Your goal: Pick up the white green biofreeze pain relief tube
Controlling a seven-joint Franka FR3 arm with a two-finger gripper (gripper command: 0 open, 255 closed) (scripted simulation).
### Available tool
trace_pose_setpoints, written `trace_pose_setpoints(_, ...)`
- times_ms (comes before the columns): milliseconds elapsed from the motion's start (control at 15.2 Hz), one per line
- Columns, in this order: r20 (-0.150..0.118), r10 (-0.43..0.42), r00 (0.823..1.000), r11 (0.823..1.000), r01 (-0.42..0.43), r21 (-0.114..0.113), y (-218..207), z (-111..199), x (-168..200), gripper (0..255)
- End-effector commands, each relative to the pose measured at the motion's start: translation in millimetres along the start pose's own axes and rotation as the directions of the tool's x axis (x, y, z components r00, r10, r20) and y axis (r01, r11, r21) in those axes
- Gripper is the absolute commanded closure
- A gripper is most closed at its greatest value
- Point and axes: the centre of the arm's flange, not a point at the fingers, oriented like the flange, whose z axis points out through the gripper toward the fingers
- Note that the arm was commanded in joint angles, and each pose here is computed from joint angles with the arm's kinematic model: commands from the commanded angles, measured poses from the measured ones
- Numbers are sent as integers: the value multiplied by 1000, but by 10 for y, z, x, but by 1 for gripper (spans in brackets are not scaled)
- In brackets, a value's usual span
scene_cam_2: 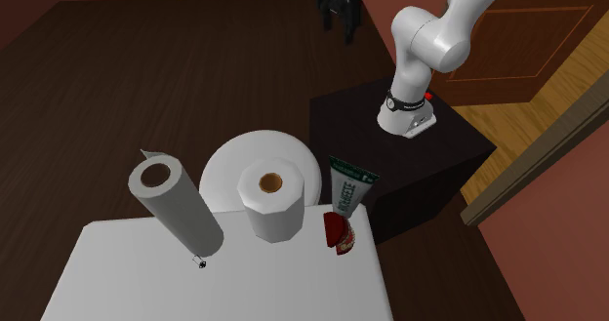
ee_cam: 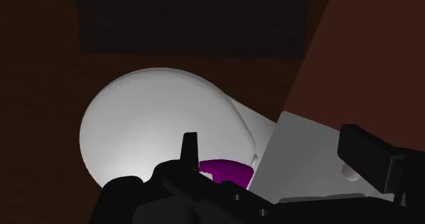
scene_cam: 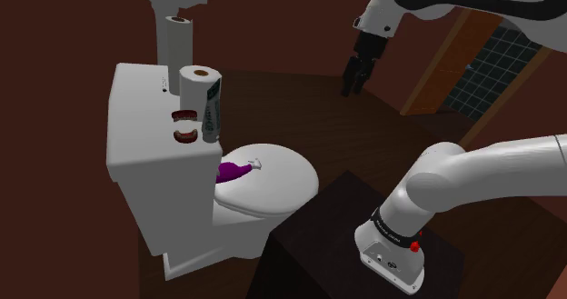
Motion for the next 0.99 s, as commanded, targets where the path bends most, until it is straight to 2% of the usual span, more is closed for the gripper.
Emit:
trace_pose_setpoints(0,0,0,1000,1000,0,0,0,0,0,0)
trace_pose_setpoints(198,17,102,995,995,-103,13,-373,24,15,0)
trace_pose_setpoints(462,41,237,971,971,-238,27,-864,48,93,0)
trace_pose_setpoints(660,60,334,941,941,-336,35,-1224,62,195,0)
trace_pose_setpoints(924,87,458,885,886,-462,43,-1684,77,387,0)
